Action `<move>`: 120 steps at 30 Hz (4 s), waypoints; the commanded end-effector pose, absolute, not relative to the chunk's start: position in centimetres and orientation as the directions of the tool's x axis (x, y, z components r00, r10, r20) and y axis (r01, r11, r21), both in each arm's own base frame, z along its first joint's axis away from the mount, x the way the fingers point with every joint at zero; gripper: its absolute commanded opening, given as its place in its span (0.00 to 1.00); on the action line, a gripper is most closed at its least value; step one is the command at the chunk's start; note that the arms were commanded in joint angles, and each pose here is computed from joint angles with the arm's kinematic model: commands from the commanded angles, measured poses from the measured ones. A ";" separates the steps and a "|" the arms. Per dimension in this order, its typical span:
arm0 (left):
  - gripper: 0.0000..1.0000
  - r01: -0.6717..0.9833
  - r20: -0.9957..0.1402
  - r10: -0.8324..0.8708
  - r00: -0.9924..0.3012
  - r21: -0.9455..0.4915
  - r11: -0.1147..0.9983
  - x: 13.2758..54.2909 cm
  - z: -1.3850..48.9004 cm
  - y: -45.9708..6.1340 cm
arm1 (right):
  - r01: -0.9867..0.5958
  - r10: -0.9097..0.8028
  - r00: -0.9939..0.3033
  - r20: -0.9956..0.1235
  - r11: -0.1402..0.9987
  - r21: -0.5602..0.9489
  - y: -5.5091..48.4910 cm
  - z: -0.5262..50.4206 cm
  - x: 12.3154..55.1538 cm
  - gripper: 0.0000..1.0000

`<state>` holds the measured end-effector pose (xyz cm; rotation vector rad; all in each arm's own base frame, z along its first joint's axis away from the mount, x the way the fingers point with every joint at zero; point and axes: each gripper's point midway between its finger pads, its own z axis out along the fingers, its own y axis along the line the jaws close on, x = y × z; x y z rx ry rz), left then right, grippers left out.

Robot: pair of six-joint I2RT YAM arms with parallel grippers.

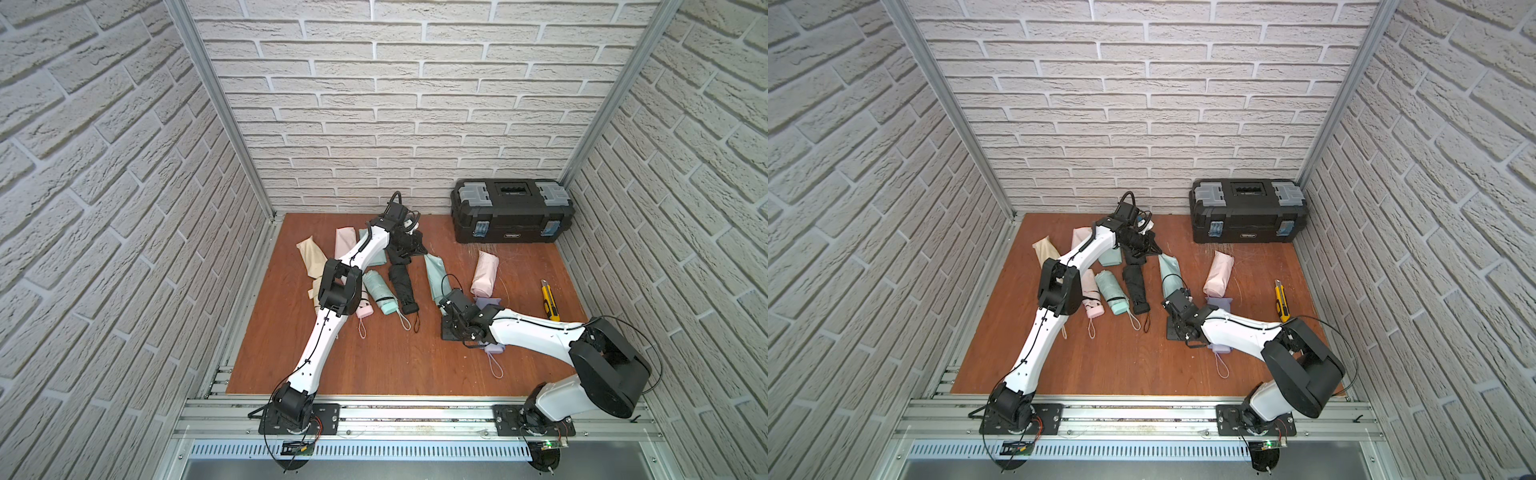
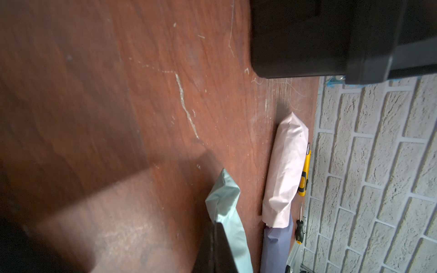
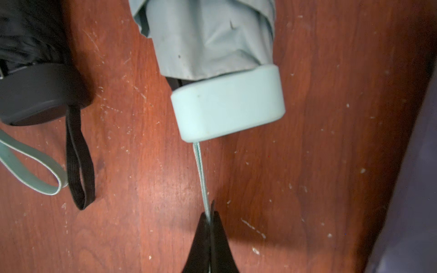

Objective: Take umbrellas out of sleeves
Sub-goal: Take out the umbrella from the umbrella sleeve, then adjust the umbrella at the center of the board.

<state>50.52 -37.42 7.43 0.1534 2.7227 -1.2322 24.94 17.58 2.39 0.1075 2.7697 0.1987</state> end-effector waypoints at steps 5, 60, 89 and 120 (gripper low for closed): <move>0.00 0.208 -0.301 -0.036 -0.953 -0.735 0.646 54.5 9.8 -35.4 | 0.023 0.061 -0.957 -0.285 0.991 0.135 17.5 1.8 22.1 0.03; 0.01 0.314 -0.554 -0.199 -0.808 -0.692 0.650 63.0 13.3 -31.8 | -0.027 0.004 -0.913 -0.408 0.997 0.071 16.3 5.9 22.4 0.42; 0.98 0.336 -0.641 -0.117 -0.759 -0.538 0.773 54.7 23.0 -29.1 | -0.177 -0.181 -0.942 -0.283 0.983 -0.040 17.8 3.5 30.0 0.90; 0.98 0.335 -0.623 -0.094 -0.777 -0.535 0.775 46.2 22.9 -28.2 | -0.040 0.023 -0.966 -0.258 0.971 0.234 23.9 4.4 31.7 0.76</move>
